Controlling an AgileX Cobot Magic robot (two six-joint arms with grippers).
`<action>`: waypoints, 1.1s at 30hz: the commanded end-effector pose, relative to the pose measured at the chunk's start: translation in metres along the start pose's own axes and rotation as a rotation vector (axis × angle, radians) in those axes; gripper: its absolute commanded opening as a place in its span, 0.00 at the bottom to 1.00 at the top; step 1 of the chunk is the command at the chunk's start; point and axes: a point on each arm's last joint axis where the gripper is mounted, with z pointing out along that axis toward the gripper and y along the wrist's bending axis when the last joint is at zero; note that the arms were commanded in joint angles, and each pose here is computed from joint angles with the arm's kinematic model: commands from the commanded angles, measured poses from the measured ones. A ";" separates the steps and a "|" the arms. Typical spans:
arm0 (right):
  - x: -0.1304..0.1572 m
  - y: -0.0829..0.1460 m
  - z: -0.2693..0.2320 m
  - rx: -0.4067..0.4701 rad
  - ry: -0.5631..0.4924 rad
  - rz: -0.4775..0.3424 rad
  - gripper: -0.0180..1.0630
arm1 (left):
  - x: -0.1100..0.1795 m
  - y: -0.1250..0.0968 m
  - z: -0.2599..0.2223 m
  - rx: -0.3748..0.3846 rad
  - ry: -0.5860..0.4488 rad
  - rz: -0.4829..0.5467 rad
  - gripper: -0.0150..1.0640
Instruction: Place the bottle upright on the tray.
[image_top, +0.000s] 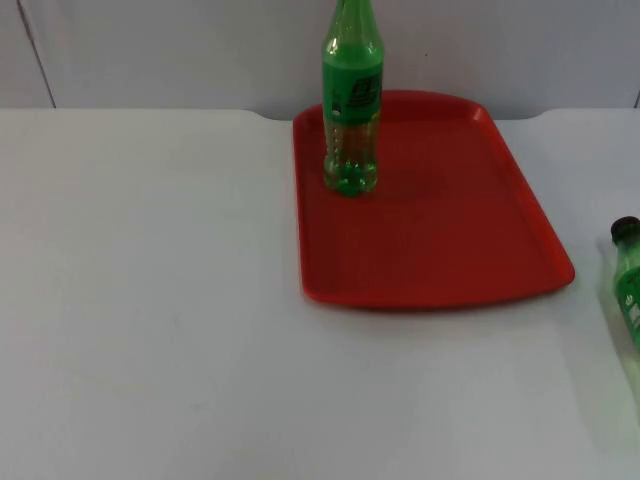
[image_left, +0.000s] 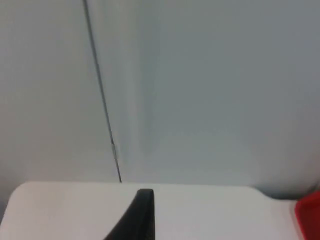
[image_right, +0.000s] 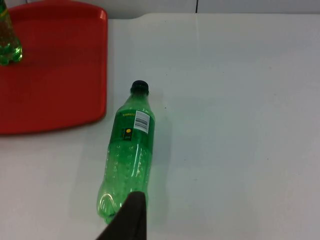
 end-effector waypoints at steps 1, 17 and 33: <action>0.000 0.000 0.000 0.007 -0.007 -0.001 0.99 | 0.005 -0.008 -0.009 0.010 -0.019 0.027 0.93; 0.000 0.000 0.000 0.007 -0.007 -0.001 0.99 | 0.063 -0.054 -0.099 0.175 -0.178 0.095 0.93; 0.000 0.000 0.000 0.007 -0.007 -0.001 0.99 | 0.117 -0.060 -0.180 0.301 -0.215 0.156 0.93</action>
